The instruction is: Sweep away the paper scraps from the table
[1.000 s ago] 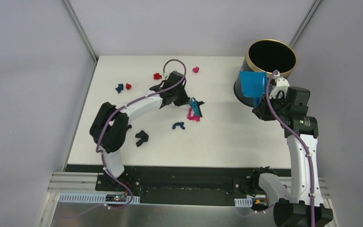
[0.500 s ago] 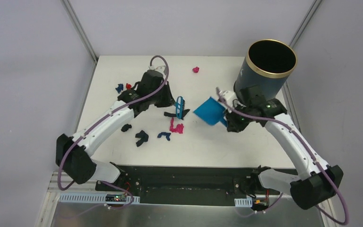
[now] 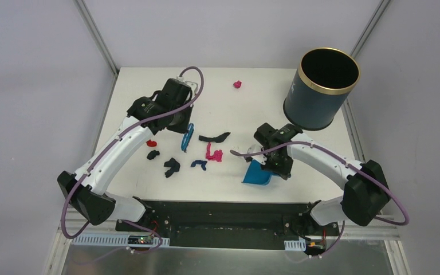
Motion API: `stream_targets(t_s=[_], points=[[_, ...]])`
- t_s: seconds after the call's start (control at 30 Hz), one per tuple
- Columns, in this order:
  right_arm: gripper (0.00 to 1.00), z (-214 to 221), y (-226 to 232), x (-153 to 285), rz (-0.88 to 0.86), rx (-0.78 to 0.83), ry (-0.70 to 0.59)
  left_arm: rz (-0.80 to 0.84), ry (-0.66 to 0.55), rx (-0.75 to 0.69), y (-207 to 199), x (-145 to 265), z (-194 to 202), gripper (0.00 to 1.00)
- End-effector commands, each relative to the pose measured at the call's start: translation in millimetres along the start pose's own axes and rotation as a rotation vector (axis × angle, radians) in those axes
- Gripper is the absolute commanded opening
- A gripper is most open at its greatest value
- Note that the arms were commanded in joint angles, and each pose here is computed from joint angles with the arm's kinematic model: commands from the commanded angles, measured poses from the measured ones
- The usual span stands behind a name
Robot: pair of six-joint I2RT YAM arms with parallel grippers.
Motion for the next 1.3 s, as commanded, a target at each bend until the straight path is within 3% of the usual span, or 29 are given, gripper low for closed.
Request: stream_targets(t_s=[0.0,0.43,0.93,1.27], points=[[0.0,-12,-7,1,0.116,0.073,0.005,0.014,0.144,-0.014,-1,-10,19,0.0],[0.0,-62,10,-11,0.114,0.159,0.0,0.003,0.3,0.061,-15,-78,38,0.0],[0.0,-83,19,-25,0.065,0.162,-0.016,0.296,0.198,0.254,-62,-130,8,0.0],[0.0,-89,14,-27,0.119,0.141,-0.029,0.441,0.096,0.3,-101,-122,-5,0.0]])
Point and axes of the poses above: each gripper's point midway between its finger pads, its own x axis back along the fingers, its own y axis along the line the jaws close on, z = x × y, the point moved 7 cm from there along x, back along the fingers, and after that the axes turned 15 degrees about -x, right-handed, at the moved point
